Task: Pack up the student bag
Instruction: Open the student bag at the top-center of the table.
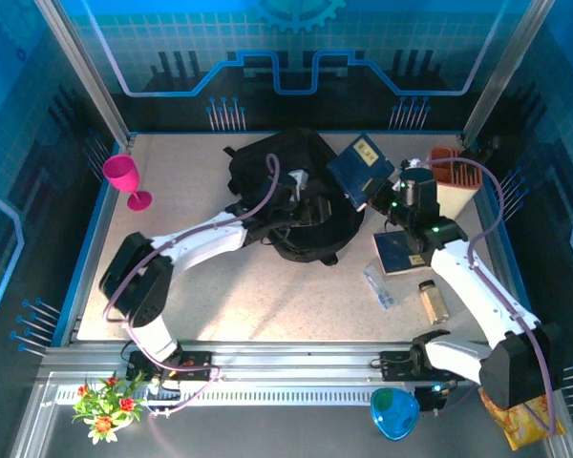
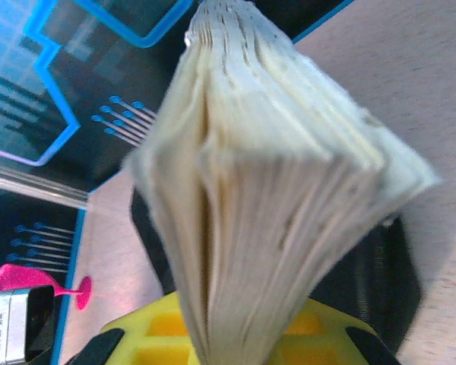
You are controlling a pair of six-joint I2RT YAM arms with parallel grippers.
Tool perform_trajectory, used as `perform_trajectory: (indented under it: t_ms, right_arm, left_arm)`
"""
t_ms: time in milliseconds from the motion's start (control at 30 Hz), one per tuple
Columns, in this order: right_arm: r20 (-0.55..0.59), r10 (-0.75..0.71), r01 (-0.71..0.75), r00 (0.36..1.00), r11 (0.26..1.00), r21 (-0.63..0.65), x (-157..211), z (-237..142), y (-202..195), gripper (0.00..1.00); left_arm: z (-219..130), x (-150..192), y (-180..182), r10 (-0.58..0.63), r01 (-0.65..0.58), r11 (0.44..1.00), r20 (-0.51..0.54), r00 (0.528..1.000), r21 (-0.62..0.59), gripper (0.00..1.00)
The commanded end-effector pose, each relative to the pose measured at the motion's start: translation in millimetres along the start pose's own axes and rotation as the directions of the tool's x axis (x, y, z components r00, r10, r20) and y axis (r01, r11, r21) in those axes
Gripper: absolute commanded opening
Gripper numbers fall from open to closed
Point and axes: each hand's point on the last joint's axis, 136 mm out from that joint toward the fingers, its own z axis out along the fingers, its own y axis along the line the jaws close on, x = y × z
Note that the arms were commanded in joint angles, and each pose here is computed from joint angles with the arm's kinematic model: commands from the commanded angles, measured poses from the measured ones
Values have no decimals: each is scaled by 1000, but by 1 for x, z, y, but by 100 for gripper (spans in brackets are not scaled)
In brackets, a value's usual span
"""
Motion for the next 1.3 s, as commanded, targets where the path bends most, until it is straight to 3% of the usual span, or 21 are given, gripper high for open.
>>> perform_trajectory:
  t_ms: [0,333,467,567,800,1033,1267]
  right_arm:
    - [24,-56,54,998,997,55,-13,-20,-14,5]
    - [57,-51,35,997,966,257,-27,-61,-63,4]
    - [62,-53,34,997,963,268,-27,-67,-68,4]
    - [68,-48,29,997,966,258,-27,-69,-67,4]
    - [68,-35,17,997,970,244,-25,-69,-66,4]
    - [61,-31,15,998,971,238,-23,-70,-67,4]
    - [22,-37,30,999,970,240,-14,-80,-67,4]
  left_arm:
    - [24,17,-26,108,-101,992,-97,989,76,65]
    - [90,45,-35,193,-181,981,-225,955,72,54]
    - [107,49,-32,193,-185,981,-262,945,56,52]
    - [114,50,-25,184,-186,982,-275,944,17,46]
    - [112,40,-21,177,-188,982,-256,950,-20,25]
    - [97,20,-35,94,-75,993,-240,966,89,10]
    - [68,-13,-42,62,-35,987,-179,982,154,7]
